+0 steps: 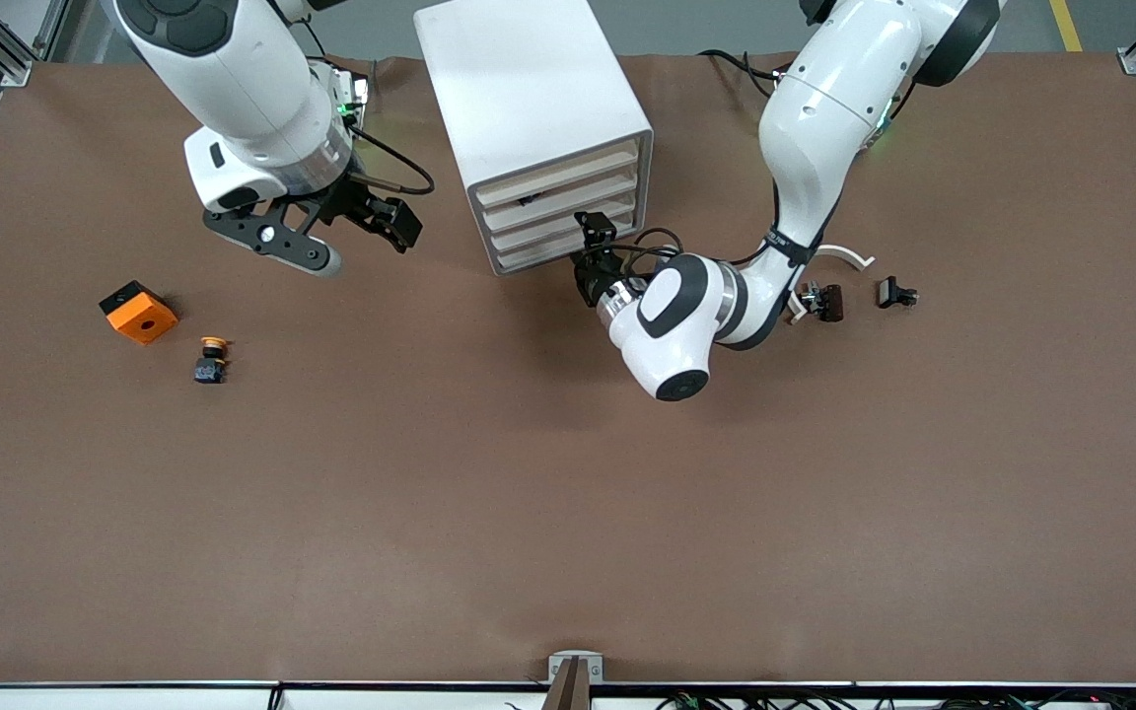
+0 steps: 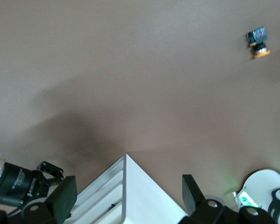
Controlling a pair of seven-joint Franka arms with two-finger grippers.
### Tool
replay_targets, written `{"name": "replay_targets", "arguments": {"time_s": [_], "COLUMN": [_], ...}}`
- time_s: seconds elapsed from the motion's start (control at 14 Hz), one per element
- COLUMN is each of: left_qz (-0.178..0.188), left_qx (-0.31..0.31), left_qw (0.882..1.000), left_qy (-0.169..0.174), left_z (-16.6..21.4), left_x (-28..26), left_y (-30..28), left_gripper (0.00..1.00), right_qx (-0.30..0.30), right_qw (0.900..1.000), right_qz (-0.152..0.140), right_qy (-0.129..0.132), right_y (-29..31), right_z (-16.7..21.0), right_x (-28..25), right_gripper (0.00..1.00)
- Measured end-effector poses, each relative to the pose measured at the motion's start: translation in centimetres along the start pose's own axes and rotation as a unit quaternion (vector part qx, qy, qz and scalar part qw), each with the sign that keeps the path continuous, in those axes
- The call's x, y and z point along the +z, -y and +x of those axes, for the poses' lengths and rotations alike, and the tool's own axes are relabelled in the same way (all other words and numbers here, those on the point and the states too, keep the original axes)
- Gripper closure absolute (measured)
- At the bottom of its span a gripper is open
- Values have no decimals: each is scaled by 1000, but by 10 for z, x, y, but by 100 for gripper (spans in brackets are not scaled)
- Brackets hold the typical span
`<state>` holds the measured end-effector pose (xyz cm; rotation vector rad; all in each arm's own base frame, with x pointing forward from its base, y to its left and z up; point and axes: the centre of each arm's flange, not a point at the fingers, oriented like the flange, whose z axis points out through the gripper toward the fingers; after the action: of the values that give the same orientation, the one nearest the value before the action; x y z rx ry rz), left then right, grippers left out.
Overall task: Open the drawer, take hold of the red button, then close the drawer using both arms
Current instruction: 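Grasp the drawer handle with the left gripper and pull the drawer open, then reach the right gripper into the open drawer and grasp the red button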
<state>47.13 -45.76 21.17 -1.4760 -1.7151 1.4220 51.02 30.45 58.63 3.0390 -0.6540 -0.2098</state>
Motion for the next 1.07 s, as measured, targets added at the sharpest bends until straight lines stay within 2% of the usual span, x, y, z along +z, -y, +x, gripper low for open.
{"name": "replay_targets", "arguments": {"time_s": [0.07, 0.14, 0.21, 0.64, 0.79, 1.0, 1.07], "left_qz": [14, 26, 36, 67, 71, 71, 72], "left_qx": [-10, -23, -32, -71, -76, -82, -94], "left_qw": [1000, 999, 999, 995, 995, 994, 993], "left_qy": [13, 21, 23, -7, -12, -12, -13], "left_z": [0, 0, 1, -10, -11, -8, -8], "left_x": [5, 12, 18, 54, 57, 57, 58], "left_y": [-5, -10, -14, -6, -5, -8, -10], "left_gripper": [42, 42, 47, 47, 52, 84, 85], "right_qx": [7, 11, 12, 4, 1, 23, 26], "right_qw": [1000, 1000, 1000, 1000, 1000, 1000, 1000], "right_qz": [0, 0, 0, -1, -1, 3, 4], "right_qy": [1, 1, 1, 1, 0, -3, -3], "right_y": [1, 1, 1, 8, 12, 19, 22], "right_z": [0, 0, 0, -8, -14, -21, -24], "right_x": [1, 1, 2, 3, 3, 4, 6], "right_gripper": [0, 0, 0, 0, 0, 0, 0]}}
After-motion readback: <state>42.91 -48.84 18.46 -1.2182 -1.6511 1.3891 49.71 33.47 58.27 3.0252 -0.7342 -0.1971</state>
